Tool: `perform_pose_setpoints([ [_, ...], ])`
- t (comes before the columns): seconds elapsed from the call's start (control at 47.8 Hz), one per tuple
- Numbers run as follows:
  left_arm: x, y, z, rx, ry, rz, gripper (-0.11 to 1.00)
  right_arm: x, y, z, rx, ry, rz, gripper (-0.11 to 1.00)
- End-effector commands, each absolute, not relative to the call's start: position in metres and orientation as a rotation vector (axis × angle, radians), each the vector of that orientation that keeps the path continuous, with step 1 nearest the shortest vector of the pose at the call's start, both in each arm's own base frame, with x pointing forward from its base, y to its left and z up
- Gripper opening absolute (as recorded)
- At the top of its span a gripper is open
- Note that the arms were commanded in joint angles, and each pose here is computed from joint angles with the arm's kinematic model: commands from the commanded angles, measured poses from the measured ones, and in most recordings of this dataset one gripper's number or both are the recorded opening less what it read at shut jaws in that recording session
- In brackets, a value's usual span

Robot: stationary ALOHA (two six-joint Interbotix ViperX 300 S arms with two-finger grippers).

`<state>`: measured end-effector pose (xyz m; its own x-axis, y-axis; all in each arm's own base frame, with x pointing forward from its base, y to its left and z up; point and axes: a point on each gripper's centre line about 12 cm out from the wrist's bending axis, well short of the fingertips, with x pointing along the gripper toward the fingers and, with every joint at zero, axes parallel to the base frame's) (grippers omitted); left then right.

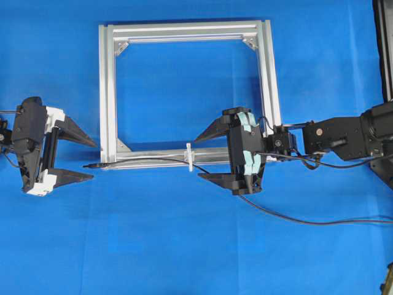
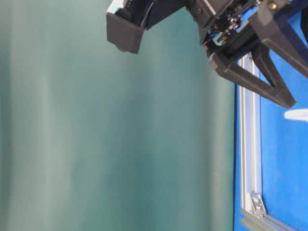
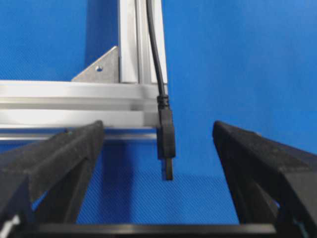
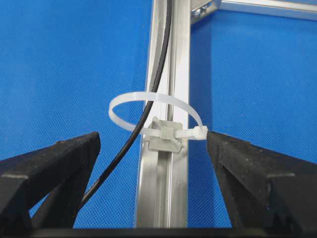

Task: Insert the wire through the string loop located in the center.

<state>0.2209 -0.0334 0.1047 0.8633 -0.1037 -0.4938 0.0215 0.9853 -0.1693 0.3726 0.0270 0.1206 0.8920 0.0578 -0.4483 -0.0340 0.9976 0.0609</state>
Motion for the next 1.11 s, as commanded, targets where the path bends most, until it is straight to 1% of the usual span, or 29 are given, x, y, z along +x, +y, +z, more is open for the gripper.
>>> perform_pose_setpoints([
  [0.0, 0.223, -0.035, 0.109, -0.16, 0.507, -0.073, 0.93, 0.376, 0.028, 0.133, 0.051, 0.428, 0.052, 0.92],
  [0.251, 0.225, -0.035, 0.113, -0.168, 0.49, -0.074, 0.92, 0.375, 0.028, 0.135, 0.052, 0.422, 0.052, 0.92],
  [0.398, 0.231, -0.037, 0.126, -0.169, 0.461, -0.082, 0.92, 0.373, 0.028, 0.149, 0.053, 0.412, 0.053, 0.92],
  [0.607, 0.238, -0.039, 0.146, -0.173, 0.468, -0.089, 0.92, 0.366, 0.027, 0.172, 0.056, 0.421, 0.054, 0.92],
  [0.795, 0.237, -0.036, 0.157, -0.181, 0.446, -0.081, 0.92, 0.359, 0.027, 0.191, 0.057, 0.41, 0.055, 0.92],
  [0.921, 0.237, -0.034, 0.161, -0.183, 0.43, -0.077, 0.92, 0.354, 0.027, 0.199, 0.057, 0.409, 0.056, 0.92],
  [1.088, 0.238, -0.032, 0.161, -0.182, 0.429, -0.069, 0.92, 0.35, 0.026, 0.2, 0.057, 0.415, 0.056, 0.92],
])
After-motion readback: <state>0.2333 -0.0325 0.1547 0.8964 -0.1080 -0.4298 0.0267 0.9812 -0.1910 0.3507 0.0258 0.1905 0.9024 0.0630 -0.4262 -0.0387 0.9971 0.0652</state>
